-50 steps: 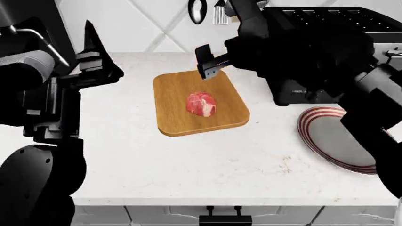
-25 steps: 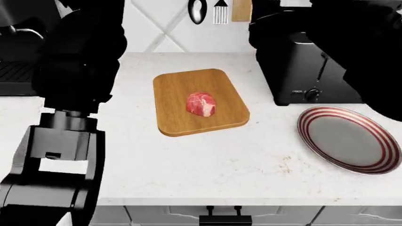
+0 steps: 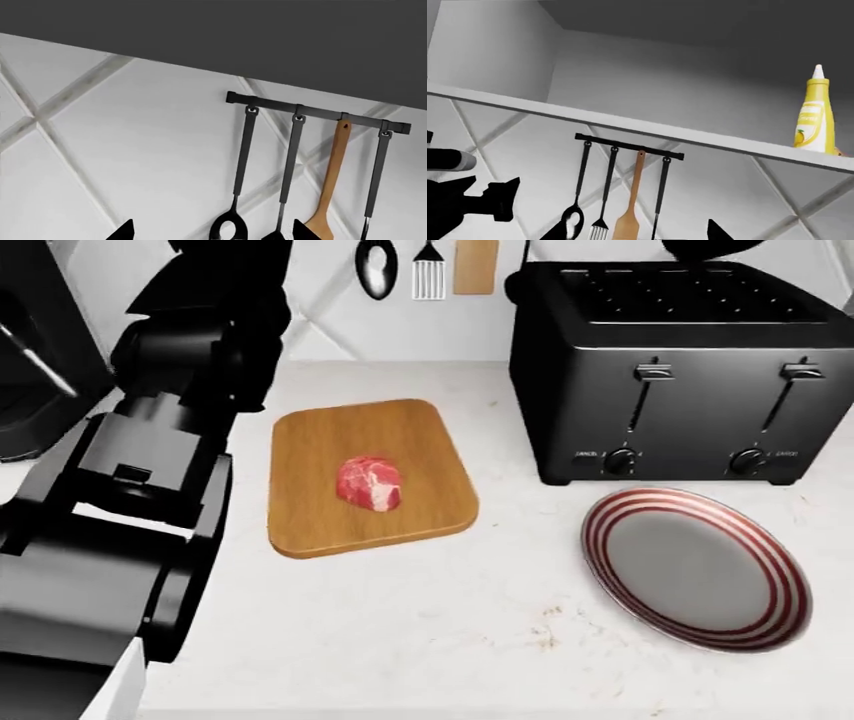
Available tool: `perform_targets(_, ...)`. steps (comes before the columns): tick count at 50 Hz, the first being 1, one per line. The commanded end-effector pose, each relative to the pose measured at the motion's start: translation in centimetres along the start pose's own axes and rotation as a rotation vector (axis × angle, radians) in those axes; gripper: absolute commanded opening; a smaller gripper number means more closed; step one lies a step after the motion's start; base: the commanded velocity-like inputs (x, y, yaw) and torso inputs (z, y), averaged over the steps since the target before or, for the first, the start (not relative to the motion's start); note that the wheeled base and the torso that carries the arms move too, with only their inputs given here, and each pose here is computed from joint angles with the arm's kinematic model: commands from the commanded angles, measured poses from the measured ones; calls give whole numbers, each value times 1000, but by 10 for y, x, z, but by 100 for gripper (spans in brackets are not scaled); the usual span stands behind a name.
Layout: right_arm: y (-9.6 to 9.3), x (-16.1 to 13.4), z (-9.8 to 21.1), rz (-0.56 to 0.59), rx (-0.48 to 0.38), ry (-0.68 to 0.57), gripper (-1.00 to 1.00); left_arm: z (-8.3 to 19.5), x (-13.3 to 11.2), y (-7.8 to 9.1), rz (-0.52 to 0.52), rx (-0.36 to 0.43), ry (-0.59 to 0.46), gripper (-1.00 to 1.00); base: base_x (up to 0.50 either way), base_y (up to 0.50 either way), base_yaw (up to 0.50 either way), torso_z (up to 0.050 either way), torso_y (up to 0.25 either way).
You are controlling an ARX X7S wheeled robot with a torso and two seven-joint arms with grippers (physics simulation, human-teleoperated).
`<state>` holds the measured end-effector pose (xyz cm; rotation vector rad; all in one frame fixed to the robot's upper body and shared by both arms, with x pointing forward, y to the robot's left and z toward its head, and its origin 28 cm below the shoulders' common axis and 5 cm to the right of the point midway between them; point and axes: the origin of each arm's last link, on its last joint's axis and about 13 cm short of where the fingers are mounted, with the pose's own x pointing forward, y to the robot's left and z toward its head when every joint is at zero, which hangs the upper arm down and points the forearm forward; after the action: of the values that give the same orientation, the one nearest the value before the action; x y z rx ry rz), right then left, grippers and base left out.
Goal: Pick the steak from the plate and place it on the cutting board. Then pick the condiment bottle from the cabinet and place it next to the cutting board.
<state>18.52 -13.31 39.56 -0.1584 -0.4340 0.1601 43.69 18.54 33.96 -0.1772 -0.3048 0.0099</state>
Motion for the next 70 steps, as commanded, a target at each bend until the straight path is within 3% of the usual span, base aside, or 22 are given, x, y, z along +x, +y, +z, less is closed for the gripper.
perform_targets(1,-4,-7,13,-29,-39,-23,100,10,3,-1,-15,-5,-23,100,387,-438,0,0,0)
perform_targets(23,-4,-6,8,-32,-42,4,100,14,3,-5,-45,-6,-41,100,365,-468,0,0,0)
perform_targets(32,-4,-7,12,-34,-75,5,100,13,3,-4,-39,-8,-37,100,500,-79,0,0,0)
perform_targets(44,-4,-6,10,-16,-48,7,100,7,2,-2,-30,-3,-22,100,500,-2,0,0,1)
perform_targets(52,-5,-8,9,-3,-12,5,100,-16,-1,6,17,32,-43,100,310,-3,0,0,0)
perform_targets(60,-4,-3,24,0,10,-44,100,-29,-4,12,38,16,-39,100,0,0,0,0,0)
perform_targets(70,0,-20,26,-53,29,-114,100,-50,-9,19,64,6,13,100,0,0,0,0,0)
